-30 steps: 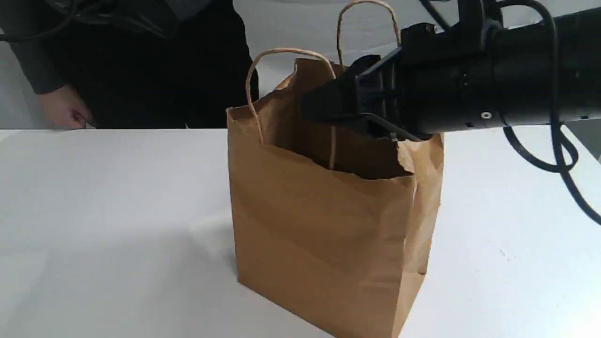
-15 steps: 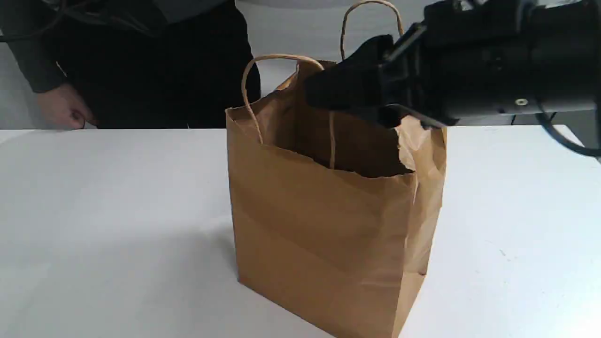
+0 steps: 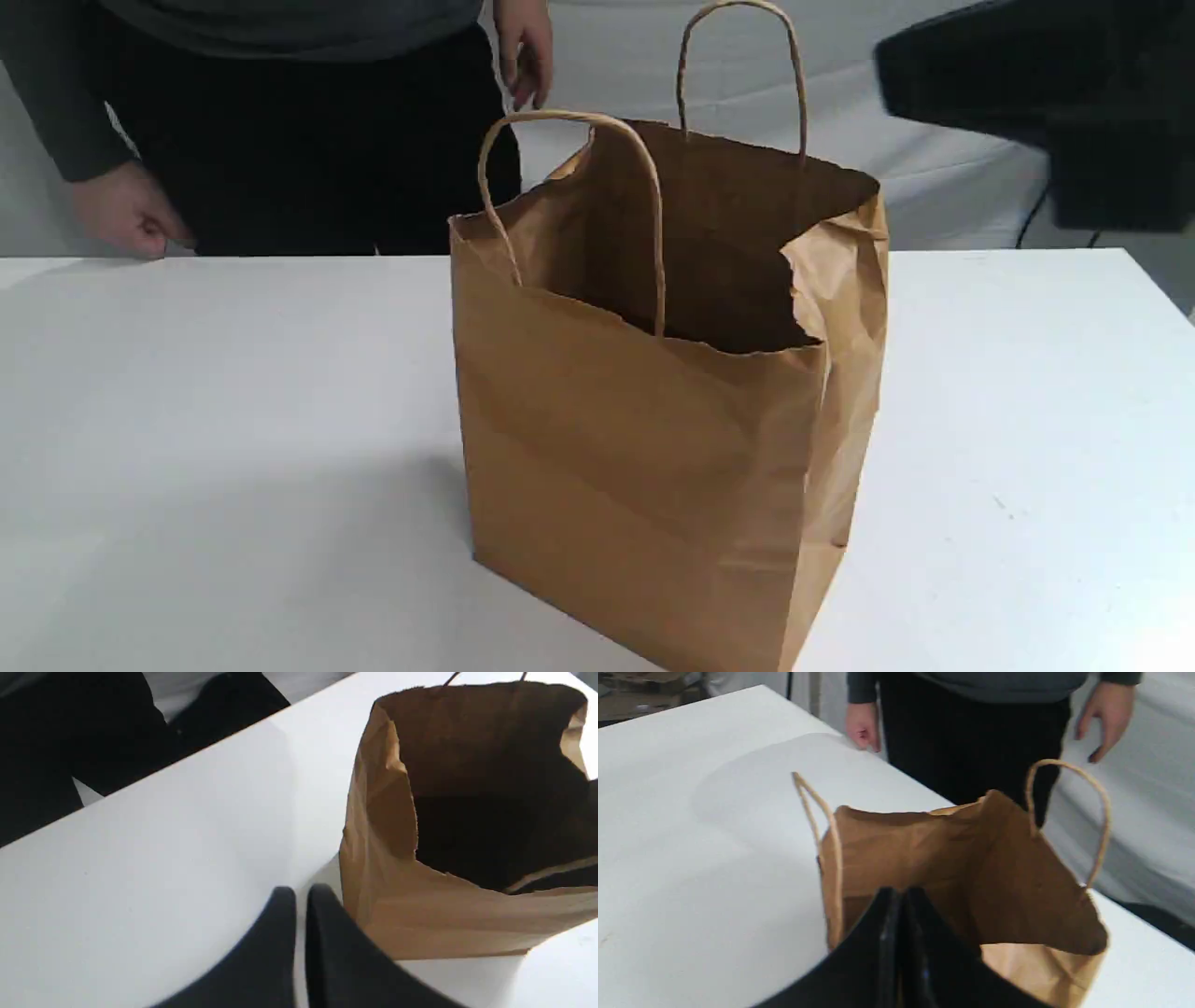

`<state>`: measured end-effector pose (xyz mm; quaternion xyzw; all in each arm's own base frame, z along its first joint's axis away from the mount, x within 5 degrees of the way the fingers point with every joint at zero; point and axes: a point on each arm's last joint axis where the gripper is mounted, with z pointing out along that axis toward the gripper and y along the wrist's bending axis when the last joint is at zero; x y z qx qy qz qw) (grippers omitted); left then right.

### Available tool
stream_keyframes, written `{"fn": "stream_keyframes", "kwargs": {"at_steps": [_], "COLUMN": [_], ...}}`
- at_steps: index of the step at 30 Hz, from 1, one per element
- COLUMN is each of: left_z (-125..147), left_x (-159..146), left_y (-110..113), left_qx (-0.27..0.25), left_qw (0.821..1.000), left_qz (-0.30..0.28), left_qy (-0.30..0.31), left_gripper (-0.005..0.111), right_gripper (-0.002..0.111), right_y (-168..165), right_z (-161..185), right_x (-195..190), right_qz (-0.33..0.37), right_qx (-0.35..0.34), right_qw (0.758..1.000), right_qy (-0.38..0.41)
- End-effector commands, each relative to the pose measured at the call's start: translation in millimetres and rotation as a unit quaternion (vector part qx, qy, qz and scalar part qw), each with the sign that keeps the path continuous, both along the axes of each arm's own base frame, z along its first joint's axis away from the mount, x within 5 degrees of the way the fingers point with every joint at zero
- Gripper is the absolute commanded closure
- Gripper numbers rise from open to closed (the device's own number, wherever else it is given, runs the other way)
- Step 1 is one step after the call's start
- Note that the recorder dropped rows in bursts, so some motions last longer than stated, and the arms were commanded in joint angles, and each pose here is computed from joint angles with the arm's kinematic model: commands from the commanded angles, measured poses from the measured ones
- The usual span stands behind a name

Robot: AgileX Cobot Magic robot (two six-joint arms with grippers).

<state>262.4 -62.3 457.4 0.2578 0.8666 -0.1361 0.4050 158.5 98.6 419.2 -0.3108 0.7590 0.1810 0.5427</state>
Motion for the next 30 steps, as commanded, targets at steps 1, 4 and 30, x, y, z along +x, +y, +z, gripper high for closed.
{"fn": "stream_keyframes", "kwargs": {"at_steps": [1, 4, 30], "left_z": [1, -6, -139], "left_x": [-30, -53, -130], "left_y": [4, 10, 38], "left_qx": [-0.034, -0.06, -0.078], "left_qw": [0.996, 0.988, 0.954], "left_qz": [0.027, 0.06, 0.183], "left_qy": [-0.075, -0.133, -0.225], "left_gripper": [0.107, 0.107, 0.107], "right_gripper": [0.108, 0.108, 0.108], "right_y": [-13, -21, -41], "right_z": [3, -3, -123], "right_x": [-11, -18, -30], "right_qz": [-0.037, -0.061, -0.158], "right_qx": [0.0, 0.027, 0.106], "right_qw": [0.998, 0.993, 0.98], "right_qy": [-0.051, -0.097, -0.06]}}
